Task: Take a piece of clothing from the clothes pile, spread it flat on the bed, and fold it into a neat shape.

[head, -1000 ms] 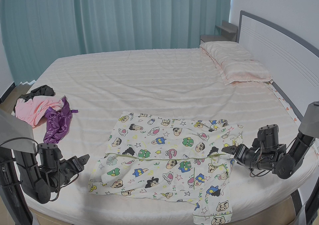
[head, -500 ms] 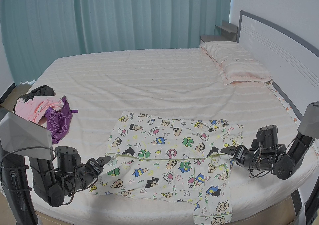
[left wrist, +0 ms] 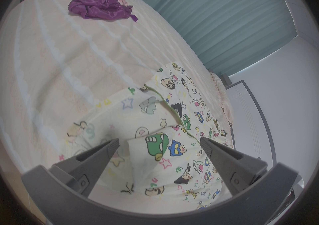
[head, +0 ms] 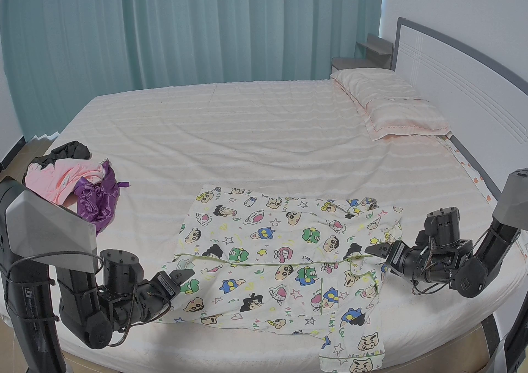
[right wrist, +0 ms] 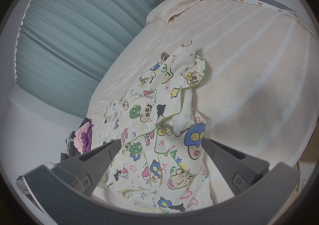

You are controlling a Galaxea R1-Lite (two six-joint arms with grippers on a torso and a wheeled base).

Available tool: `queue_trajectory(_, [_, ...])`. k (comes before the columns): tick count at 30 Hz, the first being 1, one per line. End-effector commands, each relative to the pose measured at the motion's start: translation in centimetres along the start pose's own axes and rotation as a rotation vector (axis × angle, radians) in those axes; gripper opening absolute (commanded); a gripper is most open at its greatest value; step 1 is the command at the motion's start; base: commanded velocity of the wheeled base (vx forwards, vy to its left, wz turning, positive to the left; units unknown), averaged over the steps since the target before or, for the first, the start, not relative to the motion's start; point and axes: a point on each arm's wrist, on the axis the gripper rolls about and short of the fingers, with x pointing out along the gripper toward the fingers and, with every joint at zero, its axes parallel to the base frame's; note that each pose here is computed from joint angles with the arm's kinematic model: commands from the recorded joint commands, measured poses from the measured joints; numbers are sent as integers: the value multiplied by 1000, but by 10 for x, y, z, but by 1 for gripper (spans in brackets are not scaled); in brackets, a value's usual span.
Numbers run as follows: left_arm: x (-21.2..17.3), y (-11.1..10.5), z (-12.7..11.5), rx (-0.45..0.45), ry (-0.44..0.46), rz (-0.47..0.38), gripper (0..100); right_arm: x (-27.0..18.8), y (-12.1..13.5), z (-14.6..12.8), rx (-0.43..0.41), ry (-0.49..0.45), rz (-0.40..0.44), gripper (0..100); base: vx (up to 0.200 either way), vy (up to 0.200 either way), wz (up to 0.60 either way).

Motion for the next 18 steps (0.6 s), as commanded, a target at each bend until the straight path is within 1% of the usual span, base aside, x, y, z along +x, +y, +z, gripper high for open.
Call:
queue_trajectory(1, [0, -1, -4, 8, 14, -2, 100, 1, 0, 0, 0, 1, -1, 100, 0, 0, 0])
queue_trajectory(6, [0, 0, -4, 6, 13, 4, 100, 0, 0, 0, 0, 0, 0, 100, 0, 0, 0])
queue_trajectory(7, [1, 1, -4, 4, 12, 10, 0, 1, 0, -1, -1, 2, 0, 100, 0, 0, 0])
queue_trajectory(18, [-3, 10, 3, -24, -18, 51, 0, 0, 0, 0, -1, 1, 1, 100, 0, 0, 0])
